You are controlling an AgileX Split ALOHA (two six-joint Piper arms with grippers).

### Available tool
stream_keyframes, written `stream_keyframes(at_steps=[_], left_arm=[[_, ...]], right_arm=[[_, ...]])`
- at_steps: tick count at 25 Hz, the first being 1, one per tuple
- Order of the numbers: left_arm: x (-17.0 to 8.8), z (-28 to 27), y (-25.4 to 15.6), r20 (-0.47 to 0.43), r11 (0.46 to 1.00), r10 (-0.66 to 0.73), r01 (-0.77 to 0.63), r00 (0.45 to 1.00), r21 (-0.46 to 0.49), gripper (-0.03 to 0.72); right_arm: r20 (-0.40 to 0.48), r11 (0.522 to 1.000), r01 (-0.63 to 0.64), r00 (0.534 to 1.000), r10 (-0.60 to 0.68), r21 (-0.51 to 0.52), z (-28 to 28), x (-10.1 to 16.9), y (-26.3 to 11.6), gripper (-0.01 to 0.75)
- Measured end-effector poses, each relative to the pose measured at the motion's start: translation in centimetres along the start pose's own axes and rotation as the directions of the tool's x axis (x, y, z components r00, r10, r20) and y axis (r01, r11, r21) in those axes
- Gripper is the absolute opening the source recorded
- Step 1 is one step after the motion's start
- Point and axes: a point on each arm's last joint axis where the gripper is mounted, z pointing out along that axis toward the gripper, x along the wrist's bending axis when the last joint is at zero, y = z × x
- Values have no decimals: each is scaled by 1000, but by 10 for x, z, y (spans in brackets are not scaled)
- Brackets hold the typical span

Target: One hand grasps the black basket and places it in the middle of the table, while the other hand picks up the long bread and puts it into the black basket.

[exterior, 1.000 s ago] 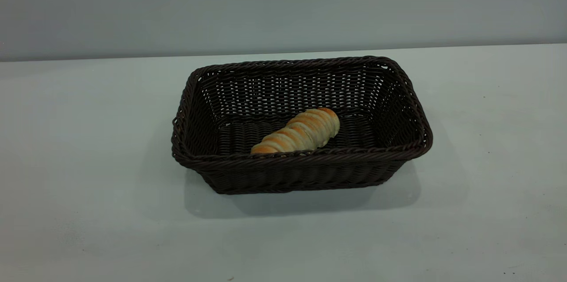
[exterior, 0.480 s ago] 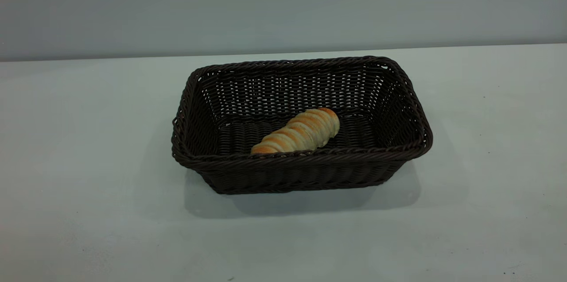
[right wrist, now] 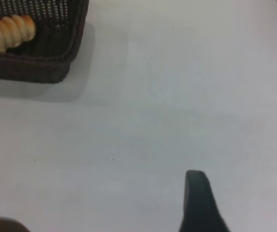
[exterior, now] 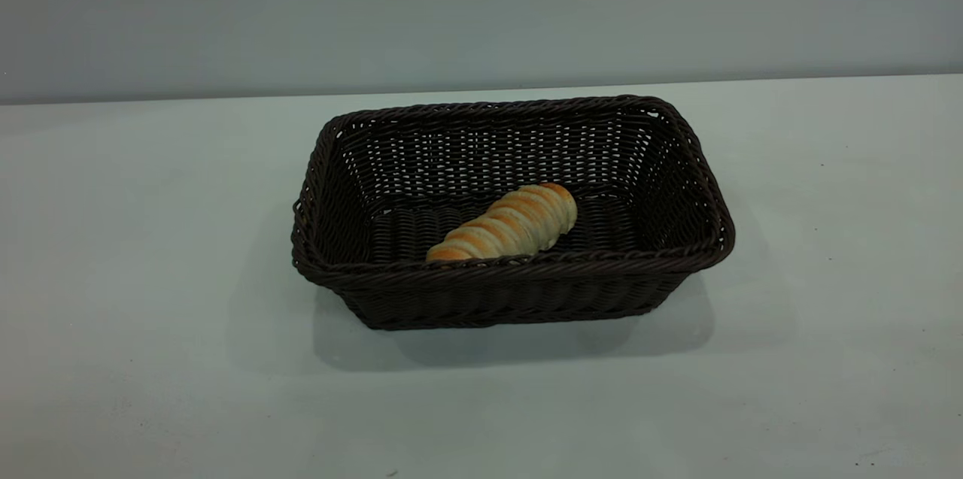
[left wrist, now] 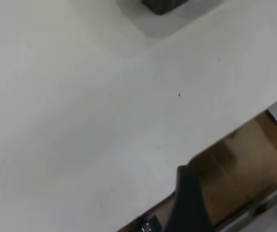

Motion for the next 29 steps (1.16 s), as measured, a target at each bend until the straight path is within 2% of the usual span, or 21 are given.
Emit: stream_keyframes(at_steps=[3,6,9,13,29], left_arm=[[1,-2,-2,-133,990,-143,143,981,-11,593],[1,-5,-6,-261,959,-281,276,923,-58,593],[-2,-10,-11,-328,935,-356,333,875,-124,593],[-7,-16,-19,-331,928,-367,317,869,-196,593],[-7,-16,-20,-325,932,-356,306,876,-196,592]], right_arm=[[0,1000,0,1000,0,0,0,0,0,477],[0,1000,0,1000,0,0,0,0,0,477],[0,1000,0,1000,0,0,0,0,0,477],[0,1000,0,1000,0,0,0,0,0,477],[-1,1000,-1,1000,1,0,0,0,0,477]])
